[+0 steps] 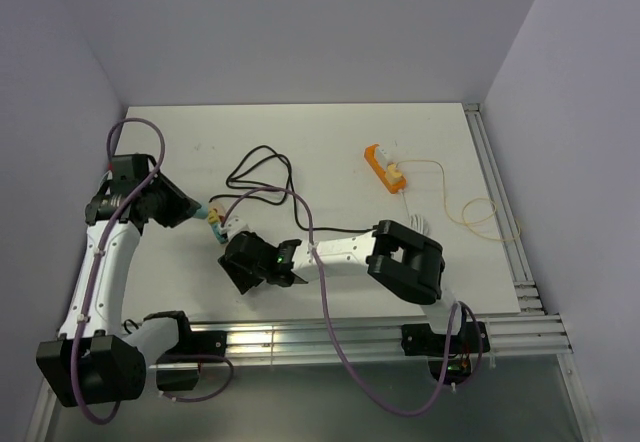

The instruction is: Insert the plug

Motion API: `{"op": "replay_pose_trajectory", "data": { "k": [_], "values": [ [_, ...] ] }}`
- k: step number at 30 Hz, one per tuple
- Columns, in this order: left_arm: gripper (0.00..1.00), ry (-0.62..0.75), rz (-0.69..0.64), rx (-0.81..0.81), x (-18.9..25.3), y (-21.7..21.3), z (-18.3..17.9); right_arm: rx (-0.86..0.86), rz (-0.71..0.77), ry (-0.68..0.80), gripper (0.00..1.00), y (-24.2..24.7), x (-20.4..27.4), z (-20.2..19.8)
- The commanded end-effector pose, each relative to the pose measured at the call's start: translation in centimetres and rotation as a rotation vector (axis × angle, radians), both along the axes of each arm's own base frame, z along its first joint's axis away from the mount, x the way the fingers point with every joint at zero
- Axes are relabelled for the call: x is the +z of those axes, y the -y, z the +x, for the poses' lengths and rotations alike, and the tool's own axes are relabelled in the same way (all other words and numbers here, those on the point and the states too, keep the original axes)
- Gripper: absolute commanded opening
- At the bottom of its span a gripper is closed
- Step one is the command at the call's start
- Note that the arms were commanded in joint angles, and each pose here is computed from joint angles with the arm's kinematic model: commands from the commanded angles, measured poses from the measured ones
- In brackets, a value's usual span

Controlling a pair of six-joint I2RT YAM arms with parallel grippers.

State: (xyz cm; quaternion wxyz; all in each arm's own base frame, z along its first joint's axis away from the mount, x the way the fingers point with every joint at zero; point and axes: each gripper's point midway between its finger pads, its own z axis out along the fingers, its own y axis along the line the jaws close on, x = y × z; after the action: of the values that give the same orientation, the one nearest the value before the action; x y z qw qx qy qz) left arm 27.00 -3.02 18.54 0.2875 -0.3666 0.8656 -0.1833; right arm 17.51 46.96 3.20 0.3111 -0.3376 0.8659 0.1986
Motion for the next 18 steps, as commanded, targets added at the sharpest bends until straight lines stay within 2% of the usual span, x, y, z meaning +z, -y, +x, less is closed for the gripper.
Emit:
{"op": "replay_pose_trajectory", "data": {
  "k": [1, 6, 7, 8, 9, 16, 18],
  "values": [
    [0.00, 0.024, 0.024, -0.009, 1.3, 0.6, 0.5, -0.042, -0.002, 0.036, 0.65, 0.4, -0.5, 0.7],
    [0.00, 0.034, 0.044, -0.012, 2.0, 0.4, -0.1, -0.063, 0.006, 0.040, 0.35, 0.8, -1.0, 1.1],
    [0.00, 0.040, 0.045, -0.014, 2.2, 0.4, -0.3, -0.064, -0.001, 0.039, 0.17, 1.1, -1.4, 1.0],
    [0.00, 0.029, 0.044, -0.015, 2.2, 0.4, -0.6, -0.067, 0.002, 0.037, 0.05, 1.2, -1.5, 1.1],
    [0.00, 0.030, 0.045, -0.018, 2.2, 0.4, -0.7, -0.068, -0.003, 0.035, 0.00, 1.3, -1.7, 1.1],
    [0.00, 0.038, 0.044, -0.036, 1.7, 1.0, -2.3, -0.105, -0.032, 0.033, 0.00, 3.4, -3.6, 2.0],
    [0.00, -0.002, 0.041, -0.031, 0.6, 1.4, -3.0, -0.126, -0.041, 0.048, 0.00, 4.0, -3.6, 2.3]
  ]
}}
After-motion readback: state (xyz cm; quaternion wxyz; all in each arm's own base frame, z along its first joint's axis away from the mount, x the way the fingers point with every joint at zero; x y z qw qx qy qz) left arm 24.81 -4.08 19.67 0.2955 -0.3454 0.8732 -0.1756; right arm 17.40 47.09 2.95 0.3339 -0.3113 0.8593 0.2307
